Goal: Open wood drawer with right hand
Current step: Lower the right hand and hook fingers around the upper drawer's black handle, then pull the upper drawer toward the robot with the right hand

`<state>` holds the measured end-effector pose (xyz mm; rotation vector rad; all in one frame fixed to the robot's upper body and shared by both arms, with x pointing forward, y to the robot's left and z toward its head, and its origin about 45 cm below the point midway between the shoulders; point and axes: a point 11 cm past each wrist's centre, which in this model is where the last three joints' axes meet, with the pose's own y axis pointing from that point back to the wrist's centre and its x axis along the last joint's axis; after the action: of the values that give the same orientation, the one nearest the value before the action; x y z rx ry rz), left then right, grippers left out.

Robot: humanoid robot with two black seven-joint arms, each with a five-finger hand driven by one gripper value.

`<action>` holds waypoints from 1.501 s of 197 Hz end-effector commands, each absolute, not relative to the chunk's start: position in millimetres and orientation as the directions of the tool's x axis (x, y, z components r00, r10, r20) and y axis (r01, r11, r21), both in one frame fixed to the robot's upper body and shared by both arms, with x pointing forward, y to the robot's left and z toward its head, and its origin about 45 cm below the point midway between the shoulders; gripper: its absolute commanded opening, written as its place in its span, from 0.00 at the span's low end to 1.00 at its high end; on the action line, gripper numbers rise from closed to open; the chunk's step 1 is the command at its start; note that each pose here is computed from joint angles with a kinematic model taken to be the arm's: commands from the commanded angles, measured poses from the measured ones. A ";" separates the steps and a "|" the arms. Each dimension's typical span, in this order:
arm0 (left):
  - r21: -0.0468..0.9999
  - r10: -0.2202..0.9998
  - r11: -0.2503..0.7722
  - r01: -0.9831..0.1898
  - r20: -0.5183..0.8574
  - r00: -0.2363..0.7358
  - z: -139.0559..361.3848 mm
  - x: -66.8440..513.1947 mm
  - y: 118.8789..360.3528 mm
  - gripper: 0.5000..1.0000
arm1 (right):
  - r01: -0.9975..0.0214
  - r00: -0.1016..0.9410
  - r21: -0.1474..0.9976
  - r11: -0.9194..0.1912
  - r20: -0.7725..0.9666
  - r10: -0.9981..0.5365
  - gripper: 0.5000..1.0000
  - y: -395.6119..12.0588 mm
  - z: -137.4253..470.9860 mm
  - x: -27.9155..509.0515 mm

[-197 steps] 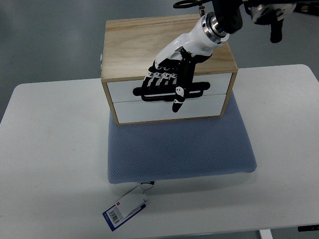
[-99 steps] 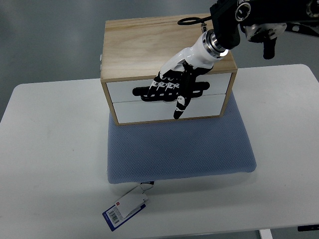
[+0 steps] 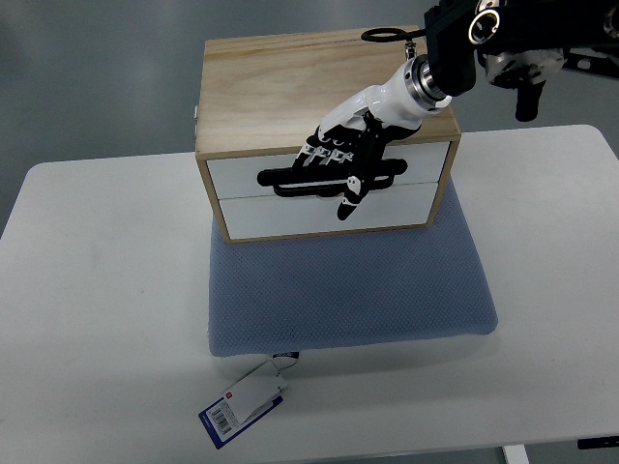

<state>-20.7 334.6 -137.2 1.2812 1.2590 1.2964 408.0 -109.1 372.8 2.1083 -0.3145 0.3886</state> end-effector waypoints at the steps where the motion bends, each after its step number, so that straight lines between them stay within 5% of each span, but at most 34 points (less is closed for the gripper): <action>1: 0.995 0.994 -0.084 0.060 0.088 -0.065 -137.2 -21.3 334.6 1.00 | -0.385 0.912 0.758 -0.527 0.402 -0.088 0.83 -109.6 369.9 409.8; 175: 0.995 0.994 -0.084 0.058 0.087 -0.065 -137.2 -20.4 334.6 1.00 | -0.377 0.920 0.772 -0.512 0.378 -0.107 0.84 -115.6 347.5 408.5; 296: 0.995 0.994 -0.084 0.060 0.088 -0.065 -137.2 -21.3 334.6 1.00 | -0.220 0.967 0.838 -0.500 0.253 -0.002 0.84 -119.4 346.1 390.8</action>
<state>-20.8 334.6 -137.2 1.2814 1.2592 1.2963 393.4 -118.5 345.4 2.0807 -0.1856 0.2788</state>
